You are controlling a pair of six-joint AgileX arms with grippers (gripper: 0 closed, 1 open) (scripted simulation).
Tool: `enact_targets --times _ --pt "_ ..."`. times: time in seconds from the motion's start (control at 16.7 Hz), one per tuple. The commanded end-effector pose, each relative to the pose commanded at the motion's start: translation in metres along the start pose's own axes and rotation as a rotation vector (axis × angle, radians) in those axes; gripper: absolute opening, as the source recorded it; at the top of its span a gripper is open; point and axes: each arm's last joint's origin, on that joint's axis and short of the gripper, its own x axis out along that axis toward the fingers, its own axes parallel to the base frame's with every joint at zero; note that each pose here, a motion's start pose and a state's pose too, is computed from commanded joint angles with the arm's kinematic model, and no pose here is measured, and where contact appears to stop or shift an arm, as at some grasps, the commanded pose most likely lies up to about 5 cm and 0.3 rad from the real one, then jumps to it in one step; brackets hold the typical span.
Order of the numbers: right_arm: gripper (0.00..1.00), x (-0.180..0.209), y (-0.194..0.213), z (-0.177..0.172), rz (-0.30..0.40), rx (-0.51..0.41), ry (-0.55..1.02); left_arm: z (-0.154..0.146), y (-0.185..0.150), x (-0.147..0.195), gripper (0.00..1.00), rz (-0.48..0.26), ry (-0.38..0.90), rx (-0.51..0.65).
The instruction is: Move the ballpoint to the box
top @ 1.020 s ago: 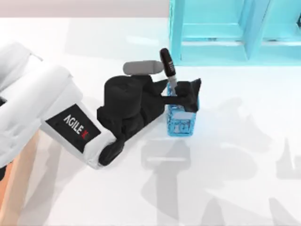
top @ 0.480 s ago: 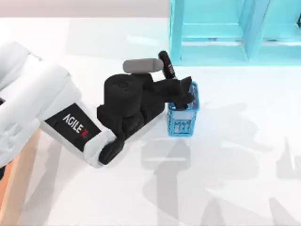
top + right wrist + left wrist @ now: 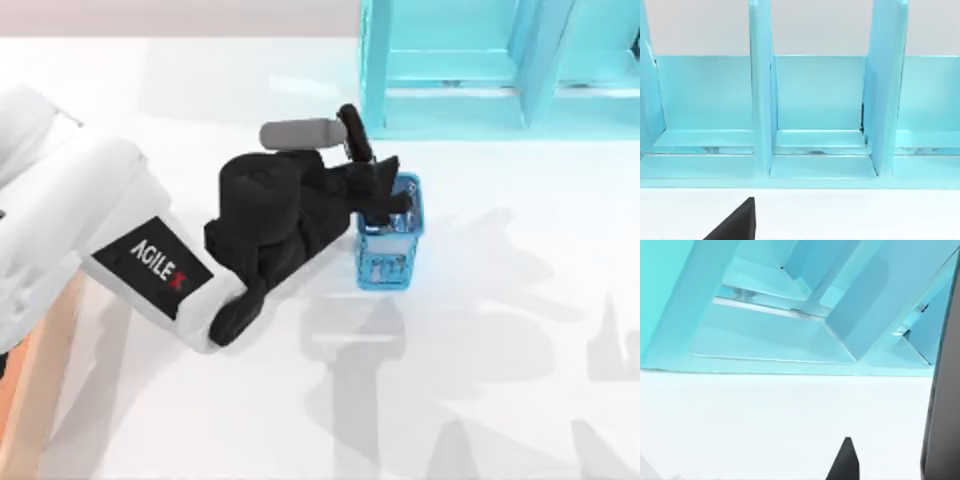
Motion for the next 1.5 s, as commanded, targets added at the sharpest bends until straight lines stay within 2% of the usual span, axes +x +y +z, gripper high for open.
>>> enact_targets --times 0.12,0.36,0.6,0.84,0.96,1.14,1.5 --pt "1.00 0.000 0.000 0.000 0.000 0.000 0.000 0.000 0.000 0.000 0.00 0.000 0.000 0.000" --pt "1.00 0.000 0.000 0.000 0.000 0.000 0.000 0.022 0.004 -0.005 0.00 0.005 -0.030 0.008" --pt "1.00 0.000 0.000 0.000 0.000 0.000 0.000 0.084 0.012 -0.033 0.00 0.007 -0.044 0.013" --pt "1.00 0.000 0.000 0.000 0.000 0.000 0.000 0.147 0.018 -0.084 0.00 0.000 -0.050 0.019" --pt "1.00 0.000 0.000 0.000 0.000 0.000 0.000 0.167 0.021 -0.108 0.00 0.002 -0.042 0.014" --pt "1.00 0.000 0.000 0.000 0.000 0.000 0.000 0.178 0.023 -0.126 0.00 -0.003 -0.033 0.008" --pt "1.00 0.000 0.000 0.000 0.000 0.000 0.000 0.179 0.021 -0.125 0.00 -0.013 -0.031 0.020"
